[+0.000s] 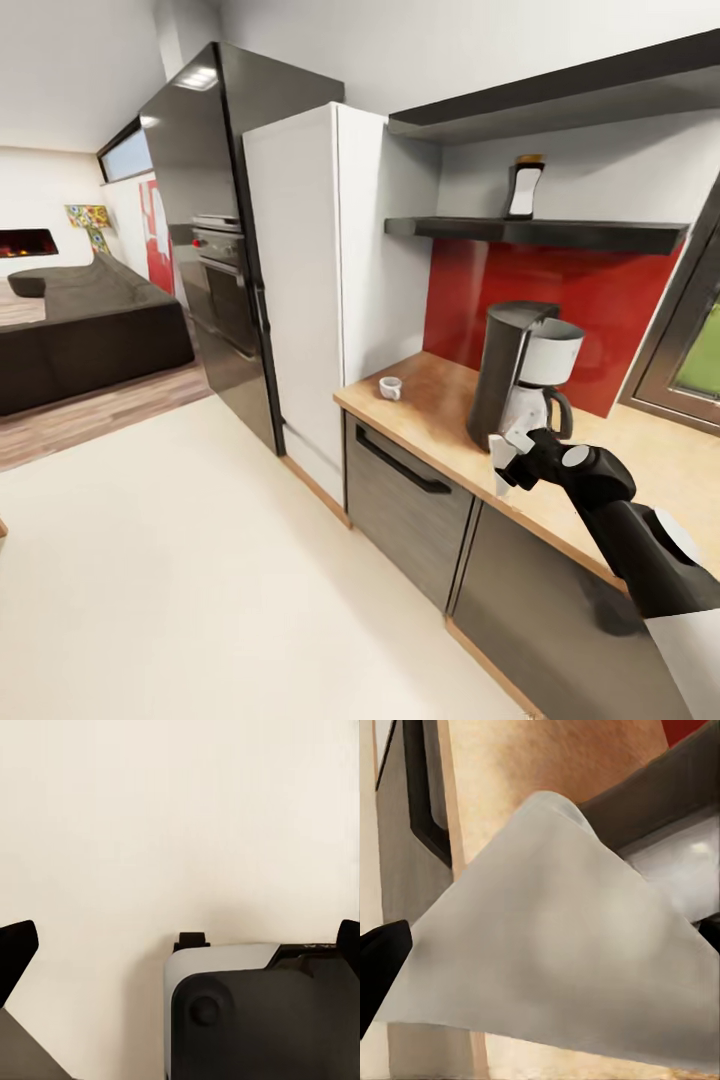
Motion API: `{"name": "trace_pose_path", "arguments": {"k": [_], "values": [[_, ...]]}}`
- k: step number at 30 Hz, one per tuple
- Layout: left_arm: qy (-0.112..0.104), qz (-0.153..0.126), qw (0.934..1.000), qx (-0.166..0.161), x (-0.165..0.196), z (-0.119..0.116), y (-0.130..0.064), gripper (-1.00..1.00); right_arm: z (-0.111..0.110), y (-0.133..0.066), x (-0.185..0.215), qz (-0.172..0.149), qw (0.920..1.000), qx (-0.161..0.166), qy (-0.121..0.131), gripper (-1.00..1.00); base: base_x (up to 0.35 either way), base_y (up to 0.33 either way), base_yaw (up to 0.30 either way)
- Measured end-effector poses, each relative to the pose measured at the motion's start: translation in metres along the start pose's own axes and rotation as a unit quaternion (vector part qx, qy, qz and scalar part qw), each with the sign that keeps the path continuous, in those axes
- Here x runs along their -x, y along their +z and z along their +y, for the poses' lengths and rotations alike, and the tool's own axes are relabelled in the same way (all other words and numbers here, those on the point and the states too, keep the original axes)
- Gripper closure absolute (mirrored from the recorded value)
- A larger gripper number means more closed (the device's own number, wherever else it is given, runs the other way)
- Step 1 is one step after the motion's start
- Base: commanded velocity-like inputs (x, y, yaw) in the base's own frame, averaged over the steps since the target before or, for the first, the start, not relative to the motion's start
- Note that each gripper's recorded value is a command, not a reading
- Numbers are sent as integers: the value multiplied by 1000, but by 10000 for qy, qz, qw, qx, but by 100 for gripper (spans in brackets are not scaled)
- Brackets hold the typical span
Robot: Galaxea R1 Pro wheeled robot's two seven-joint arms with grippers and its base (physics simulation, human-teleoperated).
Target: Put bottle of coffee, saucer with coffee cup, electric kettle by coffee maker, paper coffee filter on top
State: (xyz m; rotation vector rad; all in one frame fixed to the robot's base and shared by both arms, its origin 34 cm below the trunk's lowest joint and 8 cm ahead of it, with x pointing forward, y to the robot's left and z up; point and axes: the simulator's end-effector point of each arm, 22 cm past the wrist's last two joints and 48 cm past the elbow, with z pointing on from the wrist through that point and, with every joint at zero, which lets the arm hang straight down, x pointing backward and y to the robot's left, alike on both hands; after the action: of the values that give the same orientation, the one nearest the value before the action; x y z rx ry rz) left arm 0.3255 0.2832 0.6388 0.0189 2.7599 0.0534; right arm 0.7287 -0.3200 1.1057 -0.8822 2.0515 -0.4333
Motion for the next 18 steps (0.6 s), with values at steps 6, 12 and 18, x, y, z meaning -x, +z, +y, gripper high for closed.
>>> {"name": "trace_pose_path", "arguments": {"k": [6,12,18], "values": [[1,-11,10000,10,1,1,0,-100,-1,-2,2,-19,10000,-13,1,100,-1,-201,-65],[10,-8,10000,15,1,2,0,-100,-2,-2,3,-36,10000,-30,-2,100,0,-8,-1],[13,-11,10000,25,1,4,0,-100,-10,-5,1,-8,9999,-138,-23,100,0,0,0]]}}
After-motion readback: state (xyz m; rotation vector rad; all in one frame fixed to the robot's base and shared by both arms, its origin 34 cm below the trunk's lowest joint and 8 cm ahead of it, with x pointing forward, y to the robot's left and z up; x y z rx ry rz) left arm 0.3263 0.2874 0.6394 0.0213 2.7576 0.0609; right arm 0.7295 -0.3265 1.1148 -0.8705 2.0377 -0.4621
